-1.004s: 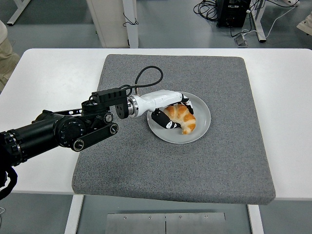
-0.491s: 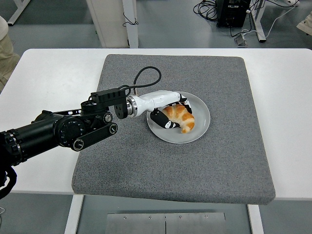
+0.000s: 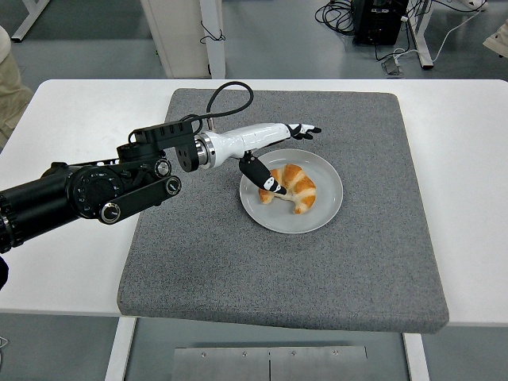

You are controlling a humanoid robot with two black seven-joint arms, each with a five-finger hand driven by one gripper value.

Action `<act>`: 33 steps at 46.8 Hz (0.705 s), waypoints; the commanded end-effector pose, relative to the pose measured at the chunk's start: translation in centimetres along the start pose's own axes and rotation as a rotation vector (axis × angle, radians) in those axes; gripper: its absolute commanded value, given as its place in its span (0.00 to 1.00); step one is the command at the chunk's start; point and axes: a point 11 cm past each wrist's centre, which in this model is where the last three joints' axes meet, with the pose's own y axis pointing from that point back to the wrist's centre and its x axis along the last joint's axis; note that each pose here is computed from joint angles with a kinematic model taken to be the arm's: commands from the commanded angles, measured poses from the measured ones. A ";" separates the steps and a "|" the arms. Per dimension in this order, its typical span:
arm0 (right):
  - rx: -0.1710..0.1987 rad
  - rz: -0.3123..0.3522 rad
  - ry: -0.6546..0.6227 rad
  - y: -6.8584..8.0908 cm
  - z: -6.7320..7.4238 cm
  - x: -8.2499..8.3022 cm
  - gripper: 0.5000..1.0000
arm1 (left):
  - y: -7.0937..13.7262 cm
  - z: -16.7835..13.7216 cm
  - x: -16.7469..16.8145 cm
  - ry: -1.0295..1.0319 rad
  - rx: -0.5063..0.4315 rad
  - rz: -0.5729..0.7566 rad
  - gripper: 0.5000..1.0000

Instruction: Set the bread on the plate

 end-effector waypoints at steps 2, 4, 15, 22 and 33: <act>0.000 0.000 0.000 0.0 0.0 0.0 1.00 | 0.6 0.2 1.6 0.006 -0.009 0.027 0.93; 0.000 -0.001 -0.001 0.0 0.0 -0.1 1.00 | 0.8 0.5 2.4 0.035 -0.021 0.050 0.94; 0.000 0.000 0.000 0.0 0.0 0.0 1.00 | 4.0 0.4 8.3 0.160 -0.033 0.189 0.94; 0.001 0.000 0.000 0.0 -0.1 0.0 1.00 | 6.1 -0.3 11.7 0.240 -0.036 0.285 0.94; 0.000 0.000 0.000 0.0 0.0 0.0 1.00 | 9.5 -1.7 16.0 0.424 -0.056 0.425 0.94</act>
